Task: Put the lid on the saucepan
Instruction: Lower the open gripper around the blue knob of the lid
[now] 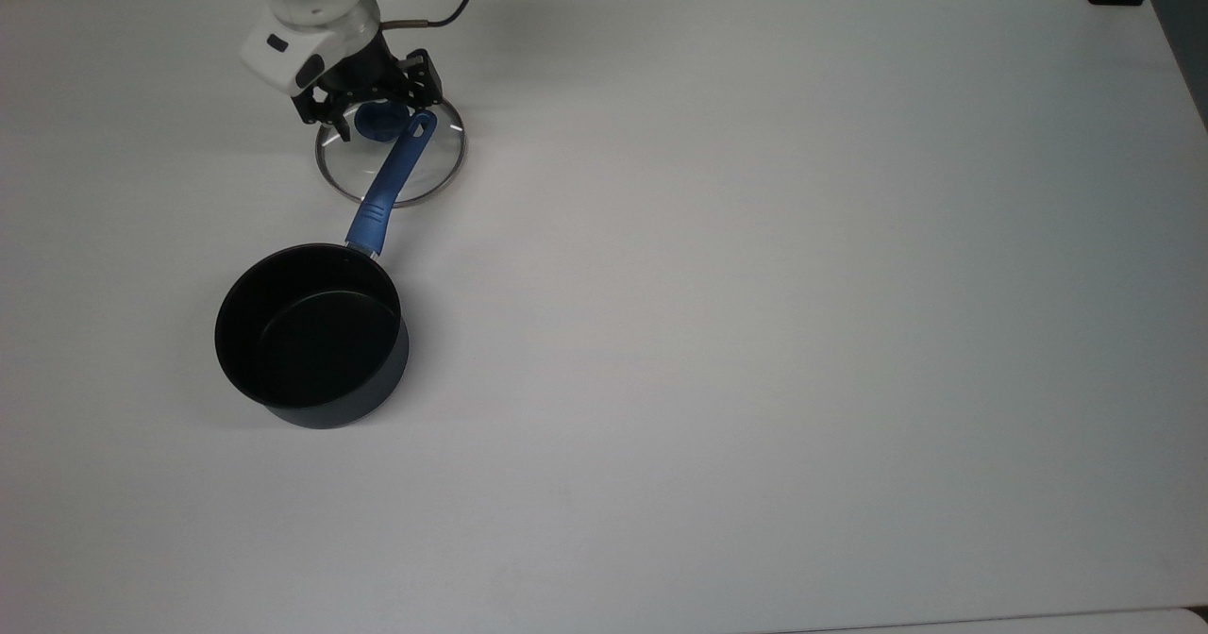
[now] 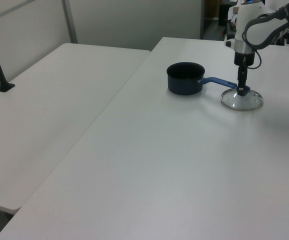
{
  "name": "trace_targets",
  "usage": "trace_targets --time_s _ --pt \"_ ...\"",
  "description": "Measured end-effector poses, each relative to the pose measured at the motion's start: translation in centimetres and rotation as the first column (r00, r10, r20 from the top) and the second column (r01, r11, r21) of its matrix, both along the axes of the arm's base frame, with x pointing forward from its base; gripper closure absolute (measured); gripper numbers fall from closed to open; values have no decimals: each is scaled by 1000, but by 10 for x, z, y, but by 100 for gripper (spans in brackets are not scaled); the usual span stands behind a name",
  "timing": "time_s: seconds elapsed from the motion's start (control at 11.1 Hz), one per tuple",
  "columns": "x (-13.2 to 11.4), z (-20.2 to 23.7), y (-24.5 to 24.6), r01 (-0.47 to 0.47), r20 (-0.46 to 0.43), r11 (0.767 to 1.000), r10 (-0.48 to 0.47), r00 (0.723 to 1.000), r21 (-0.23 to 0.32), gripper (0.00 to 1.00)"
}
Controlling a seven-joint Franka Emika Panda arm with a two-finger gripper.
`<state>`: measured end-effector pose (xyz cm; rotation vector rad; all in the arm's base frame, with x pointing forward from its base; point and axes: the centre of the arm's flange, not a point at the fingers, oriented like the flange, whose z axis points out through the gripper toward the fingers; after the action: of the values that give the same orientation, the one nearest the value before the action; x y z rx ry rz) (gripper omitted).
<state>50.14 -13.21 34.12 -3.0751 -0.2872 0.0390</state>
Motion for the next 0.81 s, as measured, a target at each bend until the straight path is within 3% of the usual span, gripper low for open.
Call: trace_targets --time_s 0.27,0.36,0.45,0.54,0.63,0.81 --pt "2 -5 9 -5 -10 1000 5 1000 1 23" --pt "3 -4 9 -2 -8 1000 2 1000 1 37" --pt "3 -4 8 1 -8 1000 -1 1000 1 42" --pt "2 -4 7 3 -8 1000 -3 1000 1 55" --pt "2 -4 6 6 -9 1000 -6 1000 1 56" --pt "1 -3 5 9 -9 1000 -9 1000 1 51"
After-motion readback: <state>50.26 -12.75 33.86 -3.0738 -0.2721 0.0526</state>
